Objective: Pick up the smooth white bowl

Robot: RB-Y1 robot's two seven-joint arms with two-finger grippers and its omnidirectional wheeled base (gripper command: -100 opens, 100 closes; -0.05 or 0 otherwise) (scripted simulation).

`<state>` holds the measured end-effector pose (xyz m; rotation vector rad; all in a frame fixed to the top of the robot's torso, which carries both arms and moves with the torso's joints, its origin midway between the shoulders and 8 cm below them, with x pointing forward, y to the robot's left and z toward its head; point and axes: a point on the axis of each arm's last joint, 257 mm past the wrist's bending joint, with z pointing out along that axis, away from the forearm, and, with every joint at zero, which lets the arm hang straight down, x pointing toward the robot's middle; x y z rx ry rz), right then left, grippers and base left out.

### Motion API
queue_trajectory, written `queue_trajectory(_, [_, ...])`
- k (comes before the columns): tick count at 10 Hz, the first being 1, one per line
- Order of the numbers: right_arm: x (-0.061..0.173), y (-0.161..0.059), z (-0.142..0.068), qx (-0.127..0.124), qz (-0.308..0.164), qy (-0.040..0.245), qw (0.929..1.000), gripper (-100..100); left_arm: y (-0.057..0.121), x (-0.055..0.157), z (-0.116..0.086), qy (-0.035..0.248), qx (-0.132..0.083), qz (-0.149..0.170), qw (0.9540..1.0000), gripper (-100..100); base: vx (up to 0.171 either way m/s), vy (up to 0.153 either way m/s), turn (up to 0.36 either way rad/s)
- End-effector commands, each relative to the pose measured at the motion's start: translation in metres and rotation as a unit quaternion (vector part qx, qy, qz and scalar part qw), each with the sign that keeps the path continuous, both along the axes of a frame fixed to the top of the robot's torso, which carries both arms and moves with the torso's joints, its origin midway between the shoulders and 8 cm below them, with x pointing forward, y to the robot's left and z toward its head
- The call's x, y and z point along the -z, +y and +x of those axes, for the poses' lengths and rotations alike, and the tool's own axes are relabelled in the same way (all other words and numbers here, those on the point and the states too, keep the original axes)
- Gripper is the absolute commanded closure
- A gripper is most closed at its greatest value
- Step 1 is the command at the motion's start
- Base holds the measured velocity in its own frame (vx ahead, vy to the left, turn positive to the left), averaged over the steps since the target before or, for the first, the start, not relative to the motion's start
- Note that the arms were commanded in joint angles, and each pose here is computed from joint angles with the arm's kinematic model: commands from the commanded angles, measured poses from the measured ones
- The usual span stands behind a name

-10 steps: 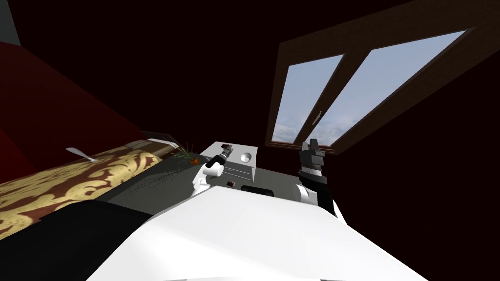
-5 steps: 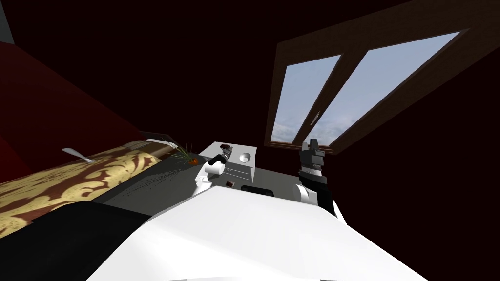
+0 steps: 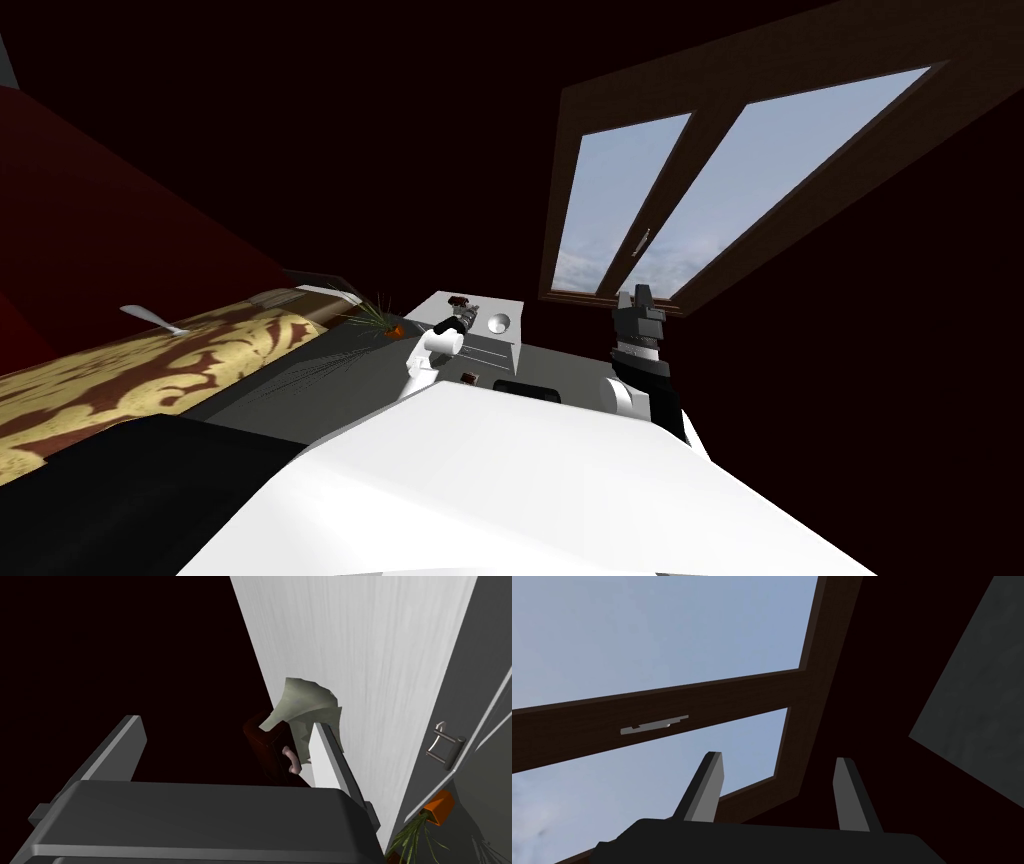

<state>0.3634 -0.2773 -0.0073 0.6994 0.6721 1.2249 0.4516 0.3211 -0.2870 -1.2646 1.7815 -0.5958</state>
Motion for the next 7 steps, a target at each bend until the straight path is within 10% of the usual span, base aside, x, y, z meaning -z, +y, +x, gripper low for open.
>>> queue_trajectory(1, [0.0,0.0,0.0,0.0,0.0,0.0,1.0,0,-0.002,0.016,-0.003,0.029,-0.003,-0.003,0.9996,-100,0.01,-0.048,-0.013])
queue_trajectory(7, [0.0,0.0,0.0,0.0,0.0,0.0,1.0,0,-0.01,0.059,-0.019,0.111,-0.011,-0.012,0.9937,-100,0.015,-0.041,-0.007])
